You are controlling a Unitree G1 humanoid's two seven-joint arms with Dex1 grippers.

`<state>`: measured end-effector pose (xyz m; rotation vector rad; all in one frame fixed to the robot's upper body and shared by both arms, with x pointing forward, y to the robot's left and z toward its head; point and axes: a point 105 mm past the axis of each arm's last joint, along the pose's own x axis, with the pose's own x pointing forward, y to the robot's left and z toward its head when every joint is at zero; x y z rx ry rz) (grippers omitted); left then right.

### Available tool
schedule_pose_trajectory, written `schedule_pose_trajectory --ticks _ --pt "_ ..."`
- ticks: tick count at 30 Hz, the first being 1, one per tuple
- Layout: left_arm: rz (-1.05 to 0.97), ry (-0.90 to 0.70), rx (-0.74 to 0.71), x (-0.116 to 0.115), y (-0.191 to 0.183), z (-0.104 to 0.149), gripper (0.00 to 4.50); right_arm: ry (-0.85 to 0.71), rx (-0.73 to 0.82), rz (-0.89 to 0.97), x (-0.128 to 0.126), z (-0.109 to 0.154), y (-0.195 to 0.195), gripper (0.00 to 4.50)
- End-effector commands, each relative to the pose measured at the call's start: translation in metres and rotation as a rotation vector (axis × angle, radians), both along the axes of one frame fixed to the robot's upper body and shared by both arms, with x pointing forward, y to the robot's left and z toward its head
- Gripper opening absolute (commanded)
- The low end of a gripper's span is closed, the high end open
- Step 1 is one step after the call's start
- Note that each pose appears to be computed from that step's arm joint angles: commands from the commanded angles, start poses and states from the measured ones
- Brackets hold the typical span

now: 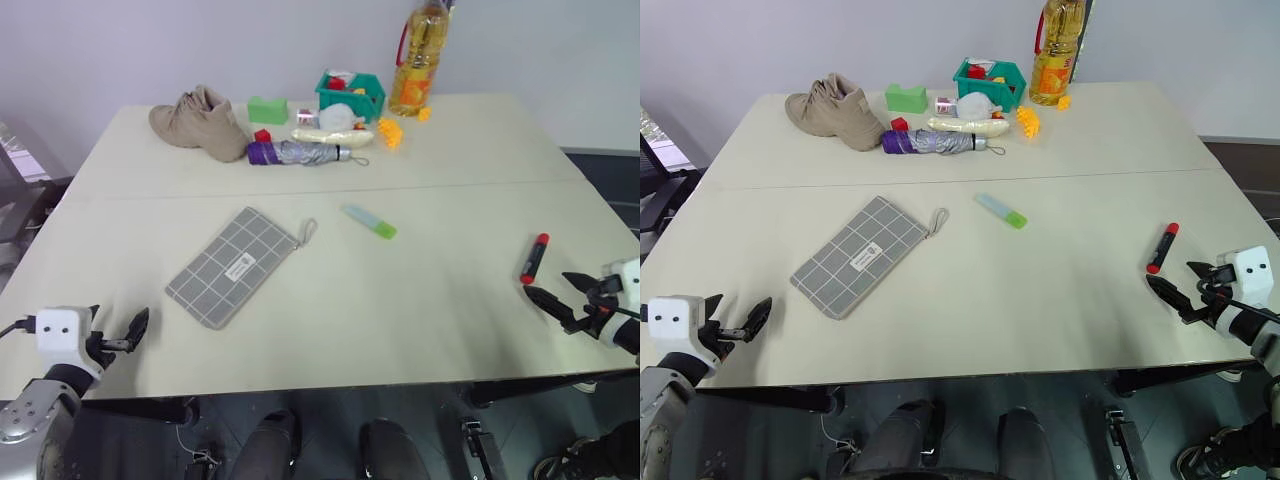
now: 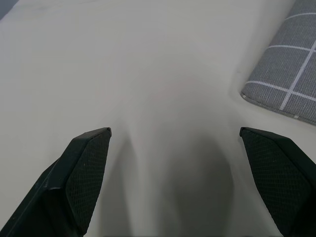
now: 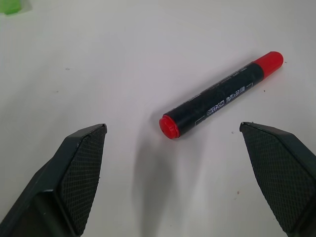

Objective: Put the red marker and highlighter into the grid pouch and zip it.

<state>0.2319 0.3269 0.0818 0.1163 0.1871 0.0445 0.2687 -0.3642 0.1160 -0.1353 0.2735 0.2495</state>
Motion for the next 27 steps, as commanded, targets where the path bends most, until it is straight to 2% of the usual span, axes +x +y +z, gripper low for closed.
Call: schedule_pose_trajectory --ticks 1,5,9,14,17,20,24,27 --pt "0.011 -0.052 0.025 0.000 0.004 0.016 4.50 -0.055 -0.031 0.012 0.003 0.018 -0.002 4.48" --pt "0.015 -0.075 0.004 0.001 0.004 0.020 4.50 -0.072 -0.033 0.042 0.007 0.024 0.006 4.48" --pt "0.011 -0.100 0.019 0.004 0.003 0.024 4.50 -0.114 -0.021 0.129 0.016 0.037 0.031 4.48" --pt "0.033 -0.192 0.011 0.008 0.000 0.036 4.50 -0.175 0.024 0.321 0.035 0.051 0.094 4.48" --pt "0.010 -0.200 0.009 0.007 -0.011 0.031 4.50 -0.241 0.103 0.508 0.048 0.064 0.163 3.70" --pt "-0.033 -0.190 0.025 0.007 -0.022 0.027 4.50 -0.251 0.116 0.610 0.057 0.063 0.213 2.23" --pt "-0.044 -0.187 0.044 0.006 -0.023 0.025 4.50 -0.246 0.100 0.622 0.074 0.057 0.253 0.16" --pt "-0.051 -0.180 0.071 0.003 -0.019 0.025 4.50 -0.227 0.131 0.656 0.087 0.054 0.297 0.07"
